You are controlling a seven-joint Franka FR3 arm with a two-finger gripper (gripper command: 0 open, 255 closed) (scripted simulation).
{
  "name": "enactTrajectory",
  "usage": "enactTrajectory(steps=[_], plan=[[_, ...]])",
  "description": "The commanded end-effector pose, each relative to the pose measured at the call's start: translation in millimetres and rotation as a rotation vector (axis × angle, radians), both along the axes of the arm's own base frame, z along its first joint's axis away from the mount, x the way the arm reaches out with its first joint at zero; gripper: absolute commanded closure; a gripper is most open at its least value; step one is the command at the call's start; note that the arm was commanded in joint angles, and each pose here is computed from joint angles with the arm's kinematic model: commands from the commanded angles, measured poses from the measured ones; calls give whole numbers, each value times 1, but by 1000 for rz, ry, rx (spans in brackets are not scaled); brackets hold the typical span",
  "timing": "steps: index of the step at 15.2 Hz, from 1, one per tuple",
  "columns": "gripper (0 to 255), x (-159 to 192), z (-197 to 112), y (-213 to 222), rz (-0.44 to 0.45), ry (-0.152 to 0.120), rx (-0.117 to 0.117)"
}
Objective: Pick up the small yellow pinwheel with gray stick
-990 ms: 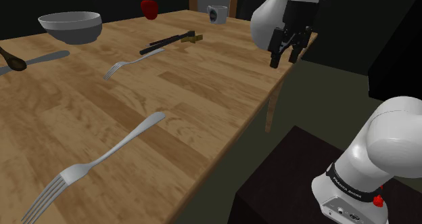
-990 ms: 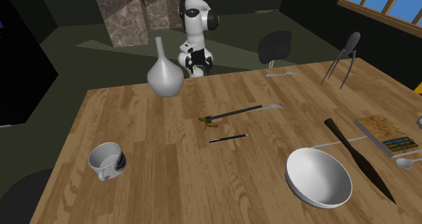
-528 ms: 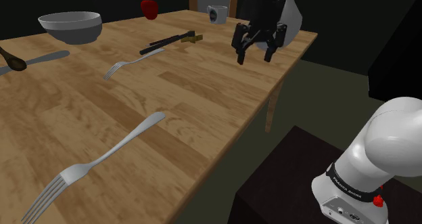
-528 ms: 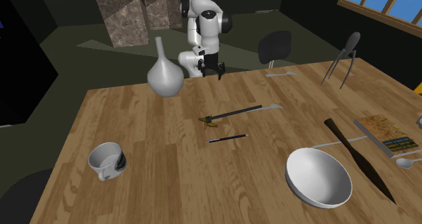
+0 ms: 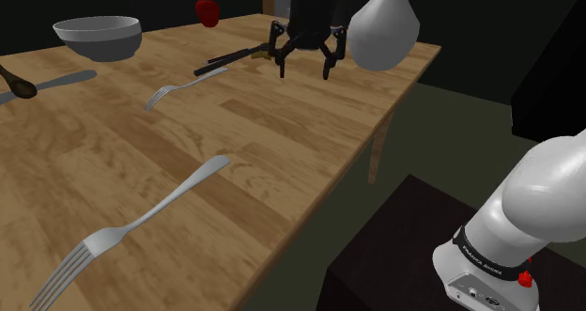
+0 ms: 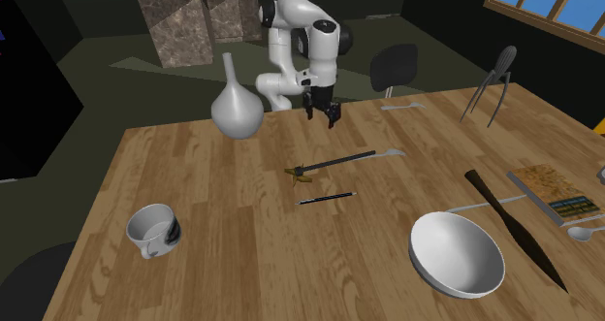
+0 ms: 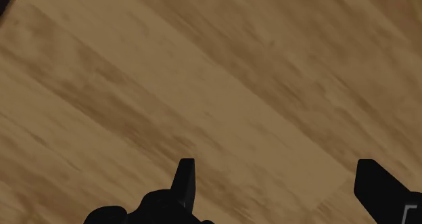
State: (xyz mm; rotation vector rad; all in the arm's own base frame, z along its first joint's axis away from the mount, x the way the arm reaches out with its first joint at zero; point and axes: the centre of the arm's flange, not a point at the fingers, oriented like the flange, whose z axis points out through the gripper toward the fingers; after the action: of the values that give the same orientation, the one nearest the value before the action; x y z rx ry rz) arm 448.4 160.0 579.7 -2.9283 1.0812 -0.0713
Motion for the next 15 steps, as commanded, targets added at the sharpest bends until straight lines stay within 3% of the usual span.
enactTrajectory(steps=[1,15], plan=[[0,25,2,10,-81,-7,-6],[0,200,18,40,-585,-51,-57]])
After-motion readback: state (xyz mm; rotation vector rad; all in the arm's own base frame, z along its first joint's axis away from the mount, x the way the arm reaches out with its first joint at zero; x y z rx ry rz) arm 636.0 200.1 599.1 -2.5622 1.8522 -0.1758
